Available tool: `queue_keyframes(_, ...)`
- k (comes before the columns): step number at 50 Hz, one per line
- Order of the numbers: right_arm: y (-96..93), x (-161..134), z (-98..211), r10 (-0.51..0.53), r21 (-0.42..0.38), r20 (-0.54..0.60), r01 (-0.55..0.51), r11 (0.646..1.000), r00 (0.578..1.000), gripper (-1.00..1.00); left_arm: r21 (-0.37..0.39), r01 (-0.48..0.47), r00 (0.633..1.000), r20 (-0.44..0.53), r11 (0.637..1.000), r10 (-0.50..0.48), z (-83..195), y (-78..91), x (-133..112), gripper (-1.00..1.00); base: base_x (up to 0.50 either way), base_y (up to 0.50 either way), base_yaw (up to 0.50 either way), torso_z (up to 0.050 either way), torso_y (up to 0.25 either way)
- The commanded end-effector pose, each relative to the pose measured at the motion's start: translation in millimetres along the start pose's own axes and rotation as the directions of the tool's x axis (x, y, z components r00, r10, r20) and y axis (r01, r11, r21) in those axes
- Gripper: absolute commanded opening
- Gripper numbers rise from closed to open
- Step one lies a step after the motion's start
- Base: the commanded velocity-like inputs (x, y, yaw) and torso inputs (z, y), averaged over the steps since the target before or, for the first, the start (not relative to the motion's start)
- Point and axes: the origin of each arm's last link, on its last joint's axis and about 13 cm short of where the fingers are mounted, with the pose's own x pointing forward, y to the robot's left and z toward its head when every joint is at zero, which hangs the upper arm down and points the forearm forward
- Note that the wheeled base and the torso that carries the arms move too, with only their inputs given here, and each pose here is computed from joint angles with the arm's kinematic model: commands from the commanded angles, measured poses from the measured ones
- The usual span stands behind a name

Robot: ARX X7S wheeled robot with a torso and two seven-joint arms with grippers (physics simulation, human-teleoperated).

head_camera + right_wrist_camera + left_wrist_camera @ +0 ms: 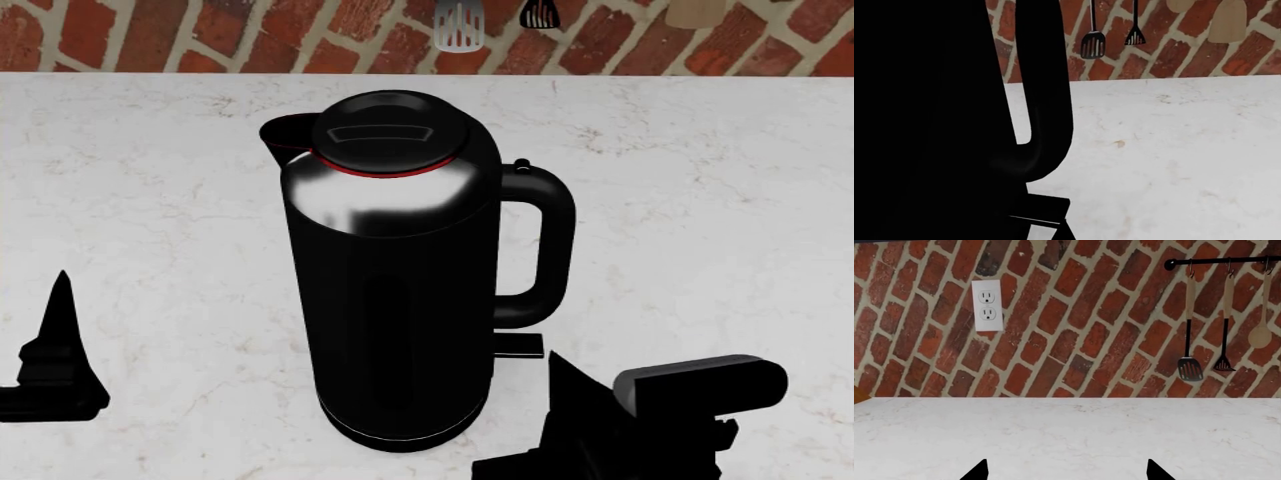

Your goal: Press down the lever to turn on the electric kettle.

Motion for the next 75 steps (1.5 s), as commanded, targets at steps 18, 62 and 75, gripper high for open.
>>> queue_keyframes(18,2.9,-4,12,0.005,0.017,0.044,-0.006,1.0,0.999,-1.0,0.007,-0.004,1.0,-0.006,1.0,0.004,-2,1.4,0,1.0,0.0,0.0,0.0,0.0,0.0)
queue_keyframes(62,7.7,10,-5,0.047,0.01,-0.037,-0.047,0.999,0.998,-1.0,0.006,-0.018,1.0,-0.007,1.0,0.018,-5,4.9,1,1.0,0.0,0.0,0.0,0.0,0.0)
queue_keyframes(75,1.9,8,-18,0.023,0.036,-0.065,-0.021,0.999,0.998,-1.0,0.009,-0.017,1.0,-0.004,1.0,0.017,-4,4.6,-1,1.0,0.0,0.0,0.0,0.0,0.0)
